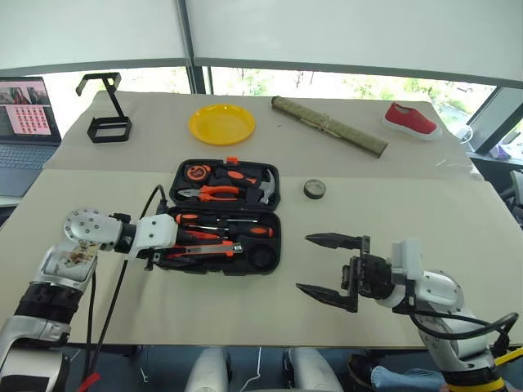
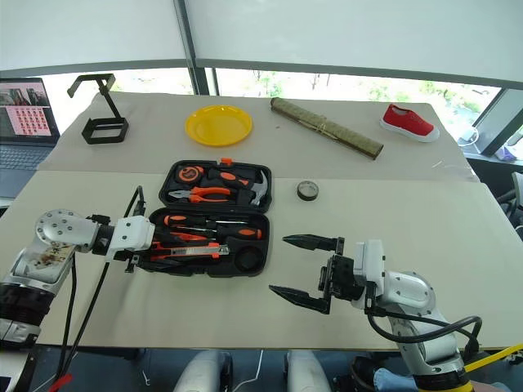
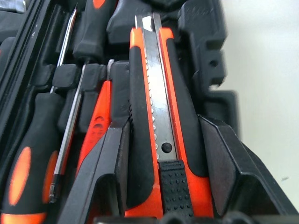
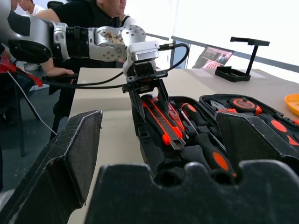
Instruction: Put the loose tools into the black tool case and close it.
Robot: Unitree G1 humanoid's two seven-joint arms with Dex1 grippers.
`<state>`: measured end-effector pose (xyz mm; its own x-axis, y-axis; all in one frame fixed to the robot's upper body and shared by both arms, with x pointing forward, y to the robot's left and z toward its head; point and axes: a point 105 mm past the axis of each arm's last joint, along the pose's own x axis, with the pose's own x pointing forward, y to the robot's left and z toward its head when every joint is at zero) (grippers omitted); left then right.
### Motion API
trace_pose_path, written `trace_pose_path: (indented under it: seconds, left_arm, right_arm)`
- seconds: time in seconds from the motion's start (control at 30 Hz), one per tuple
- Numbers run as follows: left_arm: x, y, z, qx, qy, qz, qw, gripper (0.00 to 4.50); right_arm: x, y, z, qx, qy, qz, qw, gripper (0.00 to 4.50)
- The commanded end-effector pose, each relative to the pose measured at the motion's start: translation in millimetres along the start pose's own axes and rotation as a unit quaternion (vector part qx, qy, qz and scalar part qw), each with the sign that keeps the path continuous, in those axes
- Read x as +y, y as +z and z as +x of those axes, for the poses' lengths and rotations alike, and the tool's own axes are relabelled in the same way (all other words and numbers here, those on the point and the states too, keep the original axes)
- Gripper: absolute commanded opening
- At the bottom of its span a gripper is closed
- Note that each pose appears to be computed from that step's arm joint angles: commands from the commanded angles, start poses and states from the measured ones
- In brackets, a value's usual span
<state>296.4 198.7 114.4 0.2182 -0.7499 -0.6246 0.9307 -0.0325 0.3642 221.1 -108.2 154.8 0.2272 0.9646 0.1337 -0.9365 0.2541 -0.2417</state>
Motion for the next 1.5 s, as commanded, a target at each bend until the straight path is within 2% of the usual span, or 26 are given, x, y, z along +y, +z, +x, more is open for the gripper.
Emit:
trace_pose_path:
  seconds: [0.03, 0.3, 0.53, 0.73, 0.8, 0.9, 1.0, 1.17, 1.23, 1.27, 1.5]
  left_arm:
    - [-6, -8, -3, 0.024, -0.028, 0.001, 0.999, 1.76]
    - [-21, -11, -2, 0.02, -0.083, -0.002, 0.996, 1.76]
    - [-17, -10, 7, 0.01, -0.097, 0.007, 0.995, 1.76]
    - [-18, -3, 10, -0.018, -0.116, -0.02, 0.993, 1.76]
    - [-13, 1, 7, -0.029, -0.102, -0.011, 0.994, 2.77]
    - [-6, 10, -2, -0.051, -0.085, -0.004, 0.995, 3.54]
    - [4, 26, -12, -0.087, -0.059, 0.013, 0.994, 3.54]
    - [13, 45, -28, -0.128, -0.032, -0.013, 0.991, 3.54]
    - [21, 45, -31, -0.142, 0.002, -0.021, 0.99, 3.01]
    - [20, 41, -31, -0.142, 0.004, -0.031, 0.989, 2.9]
    - [3, 21, -8, -0.136, 0.007, -0.033, 0.99, 0.17]
  right_arm:
    - [-1, 11, 4, 0.003, 0.017, -0.015, 1.0, 4.5]
    - [-3, 13, 8, 0.009, 0.023, -0.014, 1.0, 4.5]
    - [-7, 9, 7, 0.025, 0.033, -0.025, 0.999, 4.5]
    - [-13, 7, 10, 0.03, 0.039, -0.03, 0.998, 4.5]
    - [-15, 7, 10, 0.03, 0.039, -0.031, 0.998, 4.5]
    - [-17, 7, 11, 0.028, 0.039, -0.033, 0.998, 4.5]
    - [-20, 6, 11, 0.024, 0.036, -0.033, 0.999, 4.5]
    - [-23, 5, 10, 0.018, 0.029, -0.031, 0.999, 4.5]
    - [-24, 5, 10, 0.014, 0.024, -0.03, 0.999, 4.5]
    - [-24, 5, 10, 0.013, 0.022, -0.03, 0.999, 4.5]
    - [-25, 3, 11, 0.006, 0.006, -0.032, 0.999, 4.5]
